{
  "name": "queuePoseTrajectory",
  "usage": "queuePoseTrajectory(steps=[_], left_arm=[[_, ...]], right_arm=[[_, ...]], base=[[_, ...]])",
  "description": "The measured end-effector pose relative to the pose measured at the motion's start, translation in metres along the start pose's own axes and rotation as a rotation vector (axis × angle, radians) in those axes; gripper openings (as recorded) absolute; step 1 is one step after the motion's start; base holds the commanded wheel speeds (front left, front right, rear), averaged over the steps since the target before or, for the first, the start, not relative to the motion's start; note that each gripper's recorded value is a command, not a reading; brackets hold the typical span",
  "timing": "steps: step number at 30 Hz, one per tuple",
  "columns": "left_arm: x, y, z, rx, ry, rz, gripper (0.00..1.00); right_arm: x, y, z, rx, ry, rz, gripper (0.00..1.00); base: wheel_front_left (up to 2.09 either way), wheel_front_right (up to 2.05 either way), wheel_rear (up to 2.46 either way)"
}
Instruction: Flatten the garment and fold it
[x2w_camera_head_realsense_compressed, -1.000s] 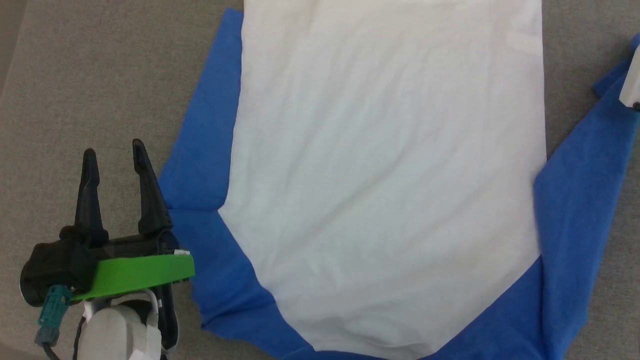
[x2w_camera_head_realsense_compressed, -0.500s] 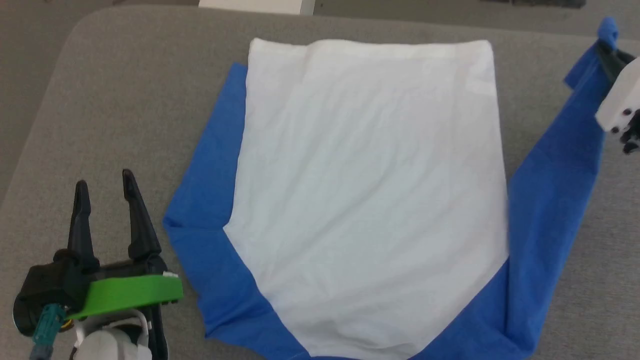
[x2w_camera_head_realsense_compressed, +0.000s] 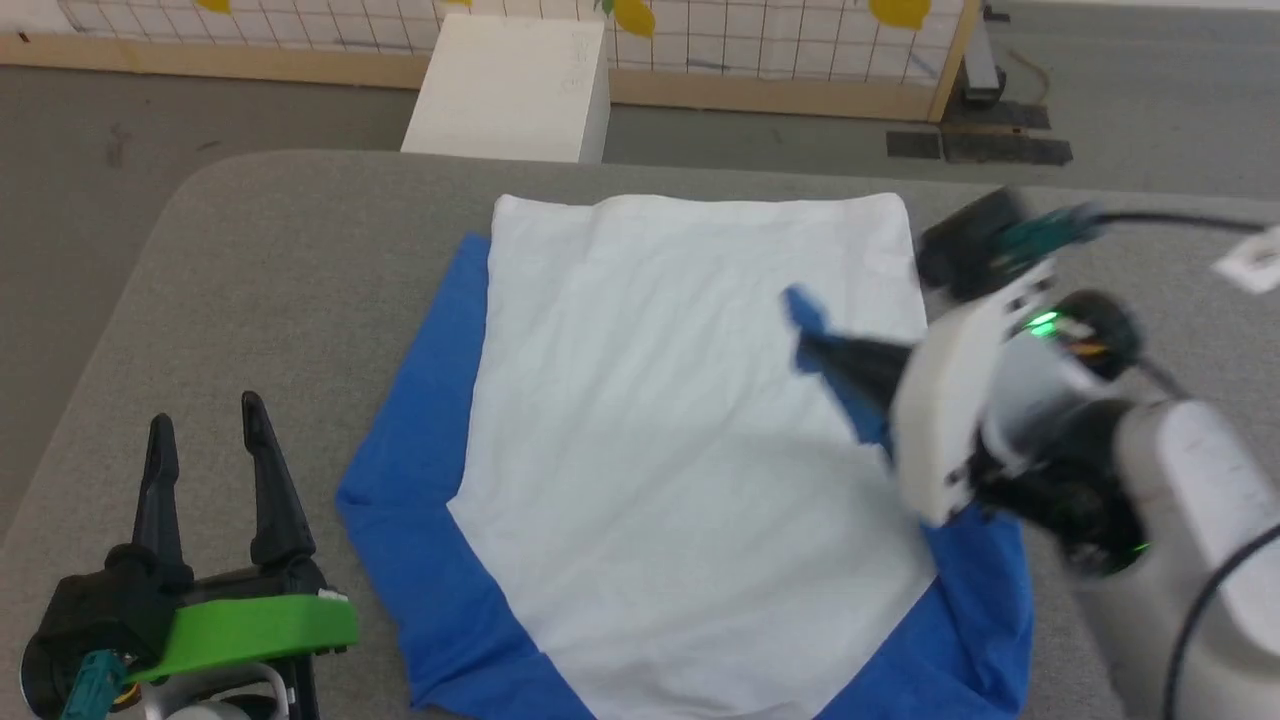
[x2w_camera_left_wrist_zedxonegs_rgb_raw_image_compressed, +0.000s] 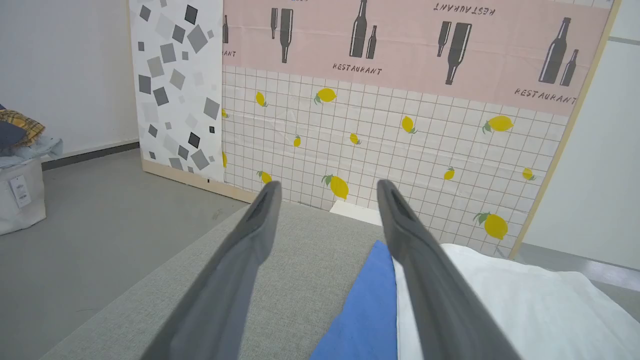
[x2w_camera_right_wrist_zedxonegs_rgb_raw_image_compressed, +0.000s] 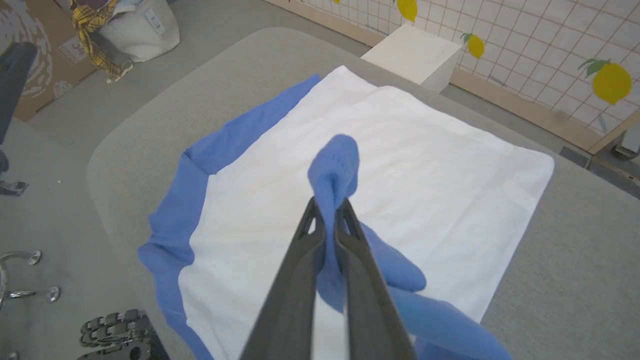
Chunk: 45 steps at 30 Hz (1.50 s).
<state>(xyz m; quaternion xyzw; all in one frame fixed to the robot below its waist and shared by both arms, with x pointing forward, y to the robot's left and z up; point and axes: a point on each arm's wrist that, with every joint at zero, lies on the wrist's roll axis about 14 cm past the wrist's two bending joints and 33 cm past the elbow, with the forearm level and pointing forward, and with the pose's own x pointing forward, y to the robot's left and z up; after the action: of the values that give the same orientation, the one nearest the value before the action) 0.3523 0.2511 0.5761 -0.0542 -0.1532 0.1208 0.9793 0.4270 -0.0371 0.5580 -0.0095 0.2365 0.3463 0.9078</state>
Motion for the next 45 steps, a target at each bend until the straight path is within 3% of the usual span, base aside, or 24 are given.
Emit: queuePoseTrajectory(steps=[8,17,18,19,20,23,26,29,35,40,45], left_arm=[[-0.009,0.01,0.006,0.001,-0.006,0.026,1.0],[-0.019,0.025,0.006,0.012,0.006,0.07,1.0],[-0.019,0.025,0.005,0.013,0.009,0.071,1.0],[-0.02,0.025,0.004,0.014,0.012,0.073,1.0],[-0.02,0.025,0.003,0.014,0.014,0.072,1.0],[-0.021,0.025,0.001,0.013,0.022,0.072,1.0],[-0.021,0.023,-0.001,0.01,0.027,0.069,1.0],[-0.019,0.02,-0.001,0.005,0.025,0.062,1.0],[-0.016,0.009,-0.006,-0.011,0.034,0.03,1.0],[-0.011,-0.002,-0.013,-0.026,0.05,0.0,1.0],[-0.002,-0.01,-0.027,-0.067,0.094,-0.011,1.0]], right_arm=[[0.041,0.097,-0.049,-0.01,0.16,0.265,0.0],[0.056,0.139,-0.124,-0.035,0.412,0.385,0.0],[0.055,0.139,-0.131,-0.031,0.432,0.389,0.09],[0.055,0.14,-0.135,-0.027,0.446,0.393,0.89],[0.054,0.139,-0.139,-0.019,0.462,0.395,1.0],[0.054,0.133,-0.133,0.053,0.428,0.389,1.0],[0.057,0.12,-0.103,0.148,0.296,0.366,1.0],[0.055,0.085,-0.057,0.223,0.105,0.283,1.0],[0.008,-0.042,0.019,0.282,-0.304,-0.069,1.0],[-0.049,-0.118,0.02,0.321,-0.464,-0.344,1.0],[-0.08,-0.147,-0.006,0.37,-0.484,-0.498,1.0]], base=[[0.0,0.0,0.0],[0.0,0.0,0.0],[0.0,0.0,0.0],[0.0,0.0,0.0],[0.0,0.0,0.0],[0.0,0.0,0.0],[0.0,0.0,0.0],[0.0,0.0,0.0],[0.0,0.0,0.0],[0.0,0.0,0.0],[0.0,0.0,0.0]])
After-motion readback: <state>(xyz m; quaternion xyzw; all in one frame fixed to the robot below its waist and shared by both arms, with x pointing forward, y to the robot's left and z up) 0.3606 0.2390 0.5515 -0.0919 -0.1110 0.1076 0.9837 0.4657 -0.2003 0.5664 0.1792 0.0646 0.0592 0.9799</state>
